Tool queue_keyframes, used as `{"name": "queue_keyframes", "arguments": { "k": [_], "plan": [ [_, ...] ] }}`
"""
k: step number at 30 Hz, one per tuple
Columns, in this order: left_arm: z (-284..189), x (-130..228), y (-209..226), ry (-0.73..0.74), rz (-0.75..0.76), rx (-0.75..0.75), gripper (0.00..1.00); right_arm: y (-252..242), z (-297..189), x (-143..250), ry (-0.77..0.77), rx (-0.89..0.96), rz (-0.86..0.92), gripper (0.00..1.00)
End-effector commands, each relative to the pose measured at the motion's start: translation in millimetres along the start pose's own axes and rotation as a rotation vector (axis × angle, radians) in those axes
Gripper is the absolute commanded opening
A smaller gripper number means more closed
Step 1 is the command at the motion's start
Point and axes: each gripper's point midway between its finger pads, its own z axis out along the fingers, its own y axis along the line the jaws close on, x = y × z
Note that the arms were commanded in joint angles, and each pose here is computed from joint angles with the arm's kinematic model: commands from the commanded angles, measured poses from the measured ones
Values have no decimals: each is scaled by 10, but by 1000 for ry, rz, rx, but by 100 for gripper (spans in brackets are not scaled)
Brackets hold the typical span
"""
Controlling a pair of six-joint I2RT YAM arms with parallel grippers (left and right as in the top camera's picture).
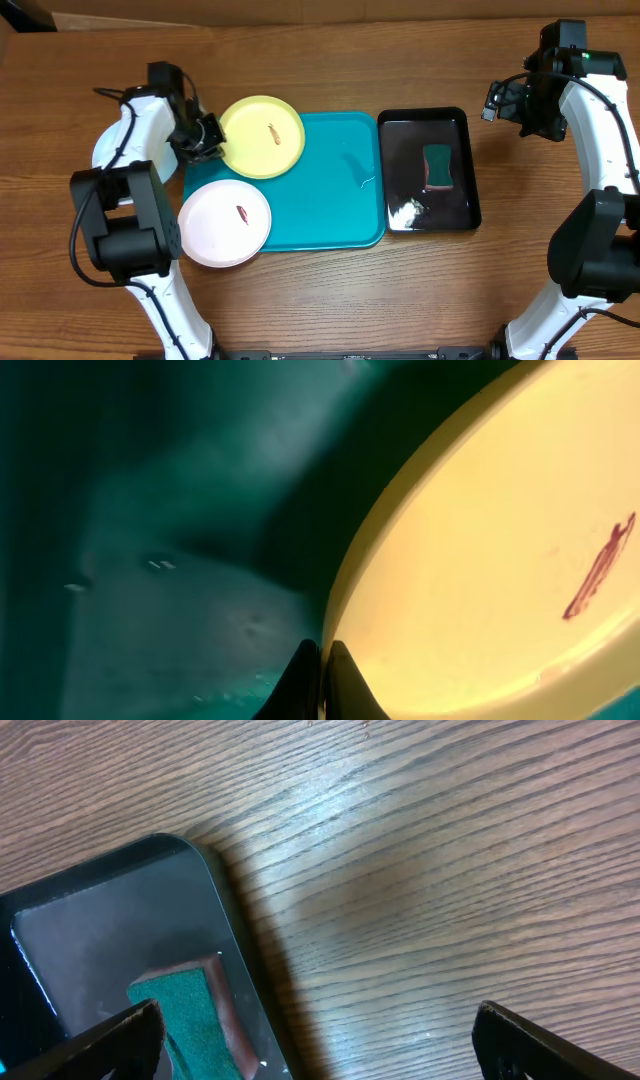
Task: Clean dirty plates on tray and stack at the side
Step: 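Drag the yellow plate right to the center of the teal tray, then move the right gripper over the sponge in the black tray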
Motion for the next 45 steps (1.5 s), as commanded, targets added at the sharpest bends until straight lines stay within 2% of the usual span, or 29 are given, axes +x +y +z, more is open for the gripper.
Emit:
{"name": "queue_keyframes", "arguments": {
  "k": [1,19,24,45],
  "plan": [
    [99,196,-200,66,74,28,4,31,-61,-26,-20,-10,-4,100],
    [215,748,-602,207,204,-25,4,31,-61,-26,-20,-10,-4,100],
    [228,752,-535,196,220,-93,4,31,-61,-26,-20,-10,-4,100],
    [403,803,-748,137,317,-136,4,48,-63,-86,-44,-18,-5,100]
  ]
}}
